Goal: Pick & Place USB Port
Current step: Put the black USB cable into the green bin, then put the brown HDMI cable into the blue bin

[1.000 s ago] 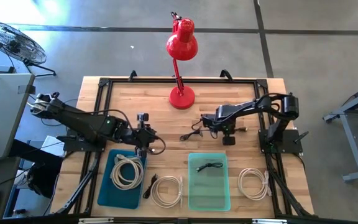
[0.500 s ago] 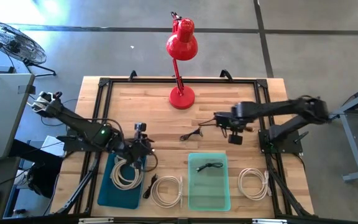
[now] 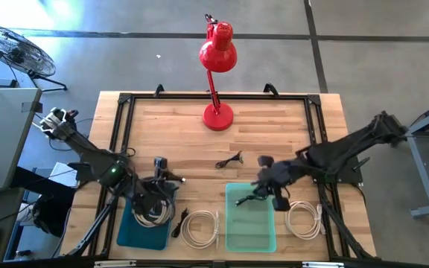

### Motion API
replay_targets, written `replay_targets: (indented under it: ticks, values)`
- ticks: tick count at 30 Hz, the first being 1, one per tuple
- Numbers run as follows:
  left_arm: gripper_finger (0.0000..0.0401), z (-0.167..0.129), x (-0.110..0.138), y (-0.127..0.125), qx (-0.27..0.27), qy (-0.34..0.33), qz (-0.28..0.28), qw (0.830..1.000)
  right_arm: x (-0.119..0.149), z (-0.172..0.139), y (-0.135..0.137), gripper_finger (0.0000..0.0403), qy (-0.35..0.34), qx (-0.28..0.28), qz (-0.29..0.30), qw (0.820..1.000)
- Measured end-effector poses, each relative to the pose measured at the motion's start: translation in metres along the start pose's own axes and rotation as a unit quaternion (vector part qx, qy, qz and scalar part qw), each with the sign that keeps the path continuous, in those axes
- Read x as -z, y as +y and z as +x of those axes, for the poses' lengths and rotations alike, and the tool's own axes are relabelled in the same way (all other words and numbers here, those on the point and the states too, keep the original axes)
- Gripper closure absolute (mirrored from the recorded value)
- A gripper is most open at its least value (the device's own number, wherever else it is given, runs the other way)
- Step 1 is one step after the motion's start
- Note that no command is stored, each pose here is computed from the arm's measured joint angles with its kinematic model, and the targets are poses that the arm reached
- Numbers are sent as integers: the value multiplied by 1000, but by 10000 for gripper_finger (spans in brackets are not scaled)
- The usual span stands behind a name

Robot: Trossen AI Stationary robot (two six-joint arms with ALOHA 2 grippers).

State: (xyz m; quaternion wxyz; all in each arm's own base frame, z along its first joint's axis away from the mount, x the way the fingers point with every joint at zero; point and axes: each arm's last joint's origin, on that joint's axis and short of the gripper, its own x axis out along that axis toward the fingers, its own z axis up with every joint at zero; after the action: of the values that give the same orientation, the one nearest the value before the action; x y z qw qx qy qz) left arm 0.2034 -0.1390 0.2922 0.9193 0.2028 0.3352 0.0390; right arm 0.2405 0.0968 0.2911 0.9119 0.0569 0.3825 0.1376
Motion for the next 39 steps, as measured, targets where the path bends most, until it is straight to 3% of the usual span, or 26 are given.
replay_targets:
  ticks: [14,19,32,39]
  values:
    - [277,-4,0,-5,1,-7,-18,1000,22,90,13,402,115,-53,1,992]
    - [277,-4,0,-5,1,-7,-20,1000,27,106,13,370,132,-69,4,989]
    - [277,-2,1,-6,1,-3,-20,1000,14,101,13,230,72,-69,12,995]
    - [277,1,2,-9,3,8,-12,1000,-6,61,3,217,33,-45,26,998]
